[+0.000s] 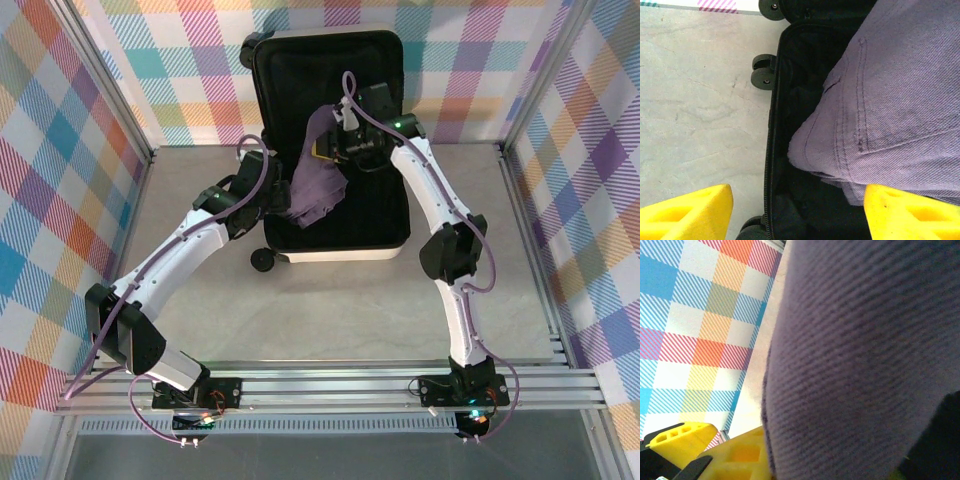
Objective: Pack the luggage
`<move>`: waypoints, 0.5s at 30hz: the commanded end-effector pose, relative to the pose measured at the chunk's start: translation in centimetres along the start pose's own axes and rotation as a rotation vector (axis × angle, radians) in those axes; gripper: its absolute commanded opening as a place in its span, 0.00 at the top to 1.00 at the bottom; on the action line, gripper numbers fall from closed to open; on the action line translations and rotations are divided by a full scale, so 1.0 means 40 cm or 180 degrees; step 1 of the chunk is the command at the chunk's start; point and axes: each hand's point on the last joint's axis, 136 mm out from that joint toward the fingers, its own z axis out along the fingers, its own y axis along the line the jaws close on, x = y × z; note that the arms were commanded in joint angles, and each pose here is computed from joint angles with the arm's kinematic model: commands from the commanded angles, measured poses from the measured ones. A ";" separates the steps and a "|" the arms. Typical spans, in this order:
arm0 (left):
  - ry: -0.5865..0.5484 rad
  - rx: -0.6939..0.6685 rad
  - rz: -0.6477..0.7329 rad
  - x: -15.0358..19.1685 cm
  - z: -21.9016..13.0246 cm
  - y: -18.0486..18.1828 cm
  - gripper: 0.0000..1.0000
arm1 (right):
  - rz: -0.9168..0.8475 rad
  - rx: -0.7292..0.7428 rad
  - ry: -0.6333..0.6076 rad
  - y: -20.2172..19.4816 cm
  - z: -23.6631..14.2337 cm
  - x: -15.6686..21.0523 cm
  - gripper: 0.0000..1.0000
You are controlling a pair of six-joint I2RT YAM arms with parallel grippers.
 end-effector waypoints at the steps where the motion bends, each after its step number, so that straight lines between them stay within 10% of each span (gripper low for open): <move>1: 0.0073 -0.0081 0.0002 0.017 0.005 0.019 0.30 | -0.0225 -0.0186 -0.0153 0.057 -0.035 -0.031 1.00; 15: 0.0210 -0.0050 0.0036 0.036 0.043 -0.001 0.30 | 0.0612 0.1022 0.0079 -0.386 -0.032 0.110 0.97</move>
